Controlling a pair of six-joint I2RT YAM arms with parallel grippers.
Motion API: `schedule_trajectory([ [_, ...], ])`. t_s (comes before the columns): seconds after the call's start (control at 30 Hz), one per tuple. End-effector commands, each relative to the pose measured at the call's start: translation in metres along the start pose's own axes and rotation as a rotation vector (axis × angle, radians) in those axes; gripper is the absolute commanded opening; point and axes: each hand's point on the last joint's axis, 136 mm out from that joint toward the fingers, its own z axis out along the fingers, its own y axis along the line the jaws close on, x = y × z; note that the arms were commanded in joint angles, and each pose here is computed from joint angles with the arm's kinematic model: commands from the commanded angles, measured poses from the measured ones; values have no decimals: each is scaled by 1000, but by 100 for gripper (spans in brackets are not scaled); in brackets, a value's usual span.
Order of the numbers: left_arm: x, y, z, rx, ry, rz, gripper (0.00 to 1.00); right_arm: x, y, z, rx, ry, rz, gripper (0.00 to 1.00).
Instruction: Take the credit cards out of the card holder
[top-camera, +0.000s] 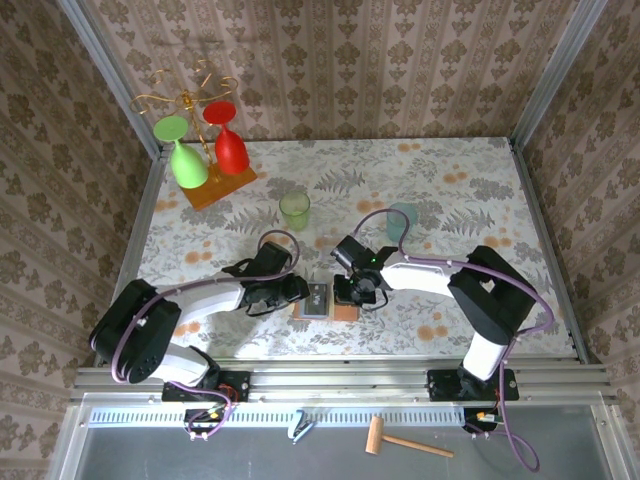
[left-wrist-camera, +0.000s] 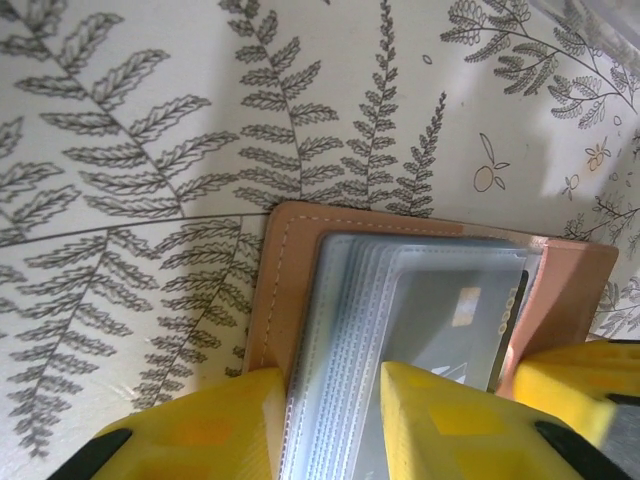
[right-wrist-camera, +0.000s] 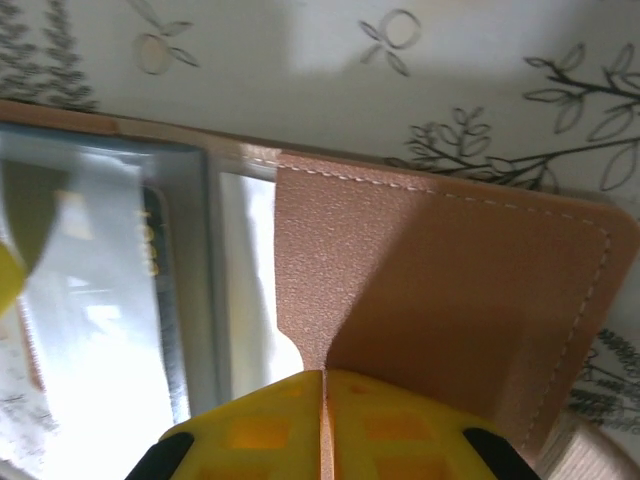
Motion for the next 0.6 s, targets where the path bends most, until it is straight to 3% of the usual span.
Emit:
schedule_trajectory([
  [0.0, 7, 8, 7, -35, 30, 12, 30, 13, -38, 9, 155, 23, -2, 10],
  [0.3, 10, 4, 11, -28, 30, 8, 29, 9, -47, 4, 198, 5, -32, 10],
  [0.57, 11, -6, 9, -1, 22, 6, 29, 4, -40, -3, 146, 1, -70, 10],
])
